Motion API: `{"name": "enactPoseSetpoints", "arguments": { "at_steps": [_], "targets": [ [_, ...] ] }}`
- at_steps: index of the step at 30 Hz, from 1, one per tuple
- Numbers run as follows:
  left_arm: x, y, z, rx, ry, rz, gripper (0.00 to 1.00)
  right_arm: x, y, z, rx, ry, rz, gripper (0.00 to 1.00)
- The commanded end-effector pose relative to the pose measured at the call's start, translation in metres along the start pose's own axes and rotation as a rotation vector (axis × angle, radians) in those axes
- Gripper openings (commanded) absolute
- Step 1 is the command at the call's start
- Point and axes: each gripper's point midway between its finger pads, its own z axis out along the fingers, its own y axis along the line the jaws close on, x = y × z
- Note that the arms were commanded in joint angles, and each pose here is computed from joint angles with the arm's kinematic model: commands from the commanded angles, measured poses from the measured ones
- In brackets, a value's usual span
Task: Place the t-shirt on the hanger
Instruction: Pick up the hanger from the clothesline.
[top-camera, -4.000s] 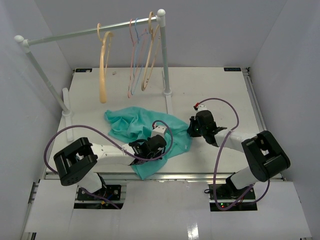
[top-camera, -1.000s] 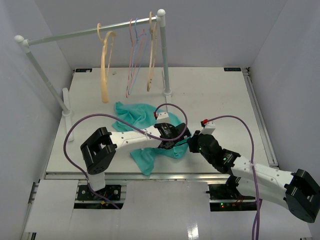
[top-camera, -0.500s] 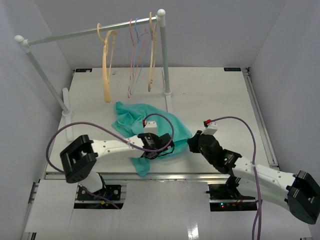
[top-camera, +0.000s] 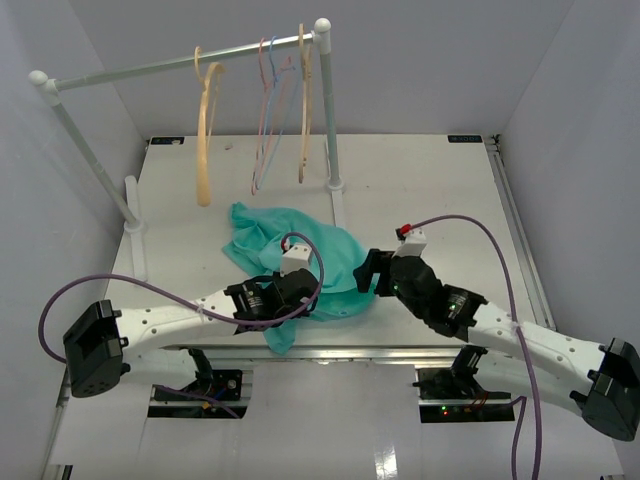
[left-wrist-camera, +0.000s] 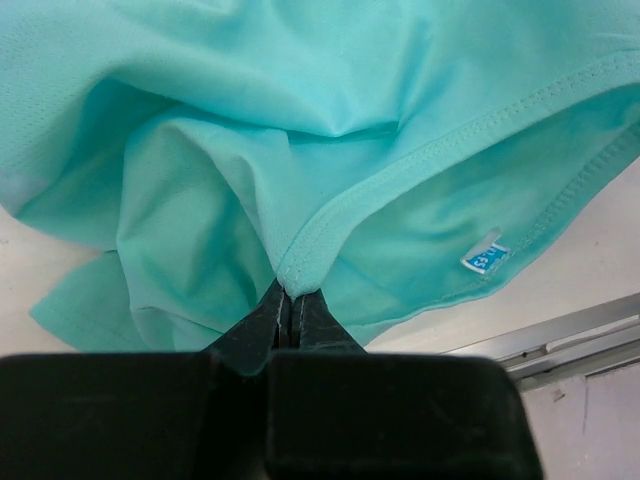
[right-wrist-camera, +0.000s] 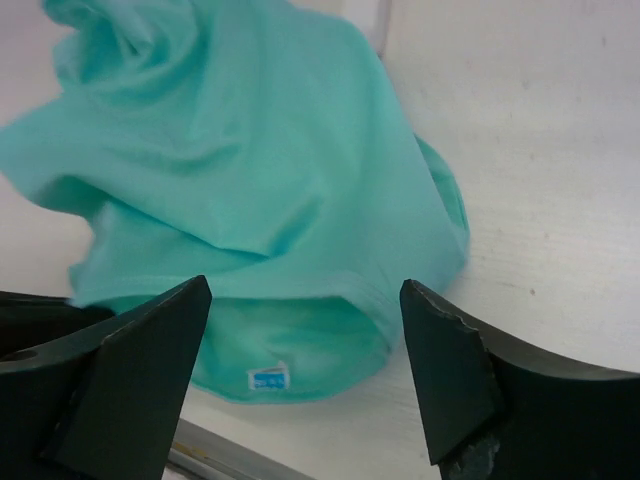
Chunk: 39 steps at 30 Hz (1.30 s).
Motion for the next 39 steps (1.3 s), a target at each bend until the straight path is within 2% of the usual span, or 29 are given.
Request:
{"name": "enactPoseSetpoints", "arguments": {
  "at_steps": [1,6,9,16,24,29,35,39],
  "targets": [
    [0.005,0.004,0.002,0.04,-0.037,0.061,0.0,-0.097,0.029,-0.036,0.002,-0.178,-0.084,0.85],
    [0.009,0.002,0.005,0.078,-0.057,0.063,0.0,-0.21,0.096,-0.057,-0.056,-0.36,-0.186,0.83],
    [0.013,0.006,0.009,0.065,-0.056,0.067,0.0,-0.258,0.125,-0.059,-0.051,-0.438,-0.198,0.79],
    [0.017,0.004,0.008,0.103,-0.06,0.068,0.0,-0.315,0.171,-0.051,-0.094,-0.587,-0.181,0.78],
    [0.024,0.003,0.008,0.117,-0.037,0.07,0.0,-0.318,0.198,-0.004,-0.08,-0.592,-0.235,0.75],
    [0.025,0.005,0.01,0.105,-0.037,0.07,0.0,-0.32,0.194,0.016,0.016,-0.589,-0.256,0.74],
    [0.025,0.008,0.009,0.094,-0.041,0.062,0.0,-0.303,0.18,0.044,0.139,-0.518,-0.311,0.73],
    [0.023,0.008,0.008,0.093,-0.05,0.054,0.0,-0.299,0.17,0.05,0.209,-0.5,-0.332,0.65]
  ]
}}
